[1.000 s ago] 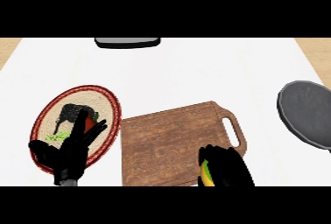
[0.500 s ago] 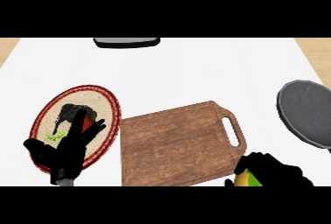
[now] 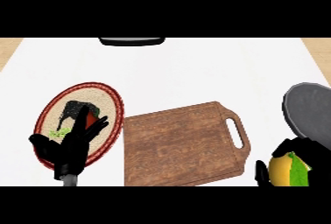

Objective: Pick the lemon from the cutting board and place it in the pan

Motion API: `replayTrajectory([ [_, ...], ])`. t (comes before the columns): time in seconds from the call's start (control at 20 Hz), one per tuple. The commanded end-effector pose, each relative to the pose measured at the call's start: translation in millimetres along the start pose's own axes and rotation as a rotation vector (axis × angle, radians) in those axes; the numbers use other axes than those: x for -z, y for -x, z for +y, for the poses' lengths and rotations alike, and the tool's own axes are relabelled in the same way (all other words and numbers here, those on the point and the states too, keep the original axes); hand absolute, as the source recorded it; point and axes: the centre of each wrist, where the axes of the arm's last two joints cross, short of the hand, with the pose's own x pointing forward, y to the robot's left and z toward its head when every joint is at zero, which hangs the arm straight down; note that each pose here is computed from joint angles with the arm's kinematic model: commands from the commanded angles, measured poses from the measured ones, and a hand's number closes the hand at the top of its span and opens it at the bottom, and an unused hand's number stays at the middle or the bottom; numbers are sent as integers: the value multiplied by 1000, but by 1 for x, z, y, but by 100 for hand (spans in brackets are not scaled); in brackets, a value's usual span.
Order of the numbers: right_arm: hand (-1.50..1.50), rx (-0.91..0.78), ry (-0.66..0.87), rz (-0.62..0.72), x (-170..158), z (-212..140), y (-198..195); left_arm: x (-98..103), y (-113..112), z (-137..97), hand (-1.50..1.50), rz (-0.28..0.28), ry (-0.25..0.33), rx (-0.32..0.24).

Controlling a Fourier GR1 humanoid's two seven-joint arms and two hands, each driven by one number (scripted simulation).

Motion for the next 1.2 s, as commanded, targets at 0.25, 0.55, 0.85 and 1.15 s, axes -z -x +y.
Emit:
replayTrajectory([
  [0.25,150,78,69,81,69,2,69,3,8,22,0,76,-64,19],
  [0.55,150,11,94,138,128,20,133,-4,21,6,0,94,-31,31],
  [0.85,150,114,67,160,164,27,189,6,14,5,0,76,-44,25],
  [1.15,-150,-128,-50,292,166,61,235,9,8,-1,0,68,-17,46],
])
